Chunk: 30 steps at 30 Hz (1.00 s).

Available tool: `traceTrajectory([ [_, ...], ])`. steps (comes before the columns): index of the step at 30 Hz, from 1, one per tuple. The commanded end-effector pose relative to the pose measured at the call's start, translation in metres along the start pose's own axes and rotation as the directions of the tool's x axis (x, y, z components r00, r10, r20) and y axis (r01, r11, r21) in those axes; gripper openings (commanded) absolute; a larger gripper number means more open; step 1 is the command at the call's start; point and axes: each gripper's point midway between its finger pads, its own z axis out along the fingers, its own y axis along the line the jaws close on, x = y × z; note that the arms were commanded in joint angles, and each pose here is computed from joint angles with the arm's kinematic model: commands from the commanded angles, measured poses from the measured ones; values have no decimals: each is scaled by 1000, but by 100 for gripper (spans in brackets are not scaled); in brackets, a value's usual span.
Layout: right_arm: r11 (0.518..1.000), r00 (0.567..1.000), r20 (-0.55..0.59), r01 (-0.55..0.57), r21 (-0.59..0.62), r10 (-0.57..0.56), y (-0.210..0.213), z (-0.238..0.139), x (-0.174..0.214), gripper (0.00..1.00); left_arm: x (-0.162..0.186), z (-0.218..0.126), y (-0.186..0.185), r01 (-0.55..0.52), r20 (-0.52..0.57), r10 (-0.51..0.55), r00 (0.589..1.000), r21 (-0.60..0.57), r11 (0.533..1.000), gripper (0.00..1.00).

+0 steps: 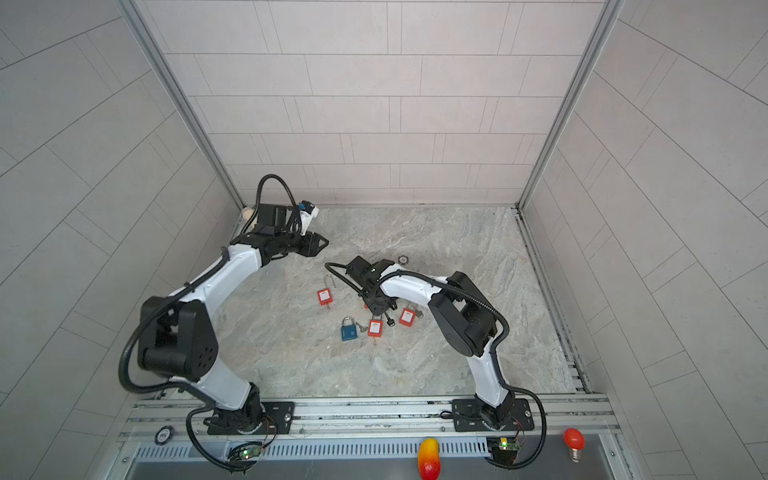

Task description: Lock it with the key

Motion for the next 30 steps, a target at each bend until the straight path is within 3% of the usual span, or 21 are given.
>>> traceTrajectory([
  [1,1000,997,-75,-2,11,3,-4,2,11,4,-8,-20,3,35,115,-29,993,-46,998,53],
  [6,1000,994,-105,14,-13,-15,1,8,12,14,18,-42,-4,62,93,-56,994,-58,996,53],
  [10,1000,995,-98,3,-5,-3,-2,6,12,32,44,-49,-4,112,56,-108,993,-80,990,56],
  [13,1000,998,-66,-7,-3,6,-5,-3,6,40,62,-50,-7,141,19,-140,990,-78,987,56],
  [24,999,985,175,-1,44,-6,-27,-67,-34,53,109,-26,-3,265,-140,-274,951,-83,961,60],
  [30,999,979,200,38,36,-45,-27,-75,-38,55,136,-5,1,329,-275,-342,899,-95,940,66],
])
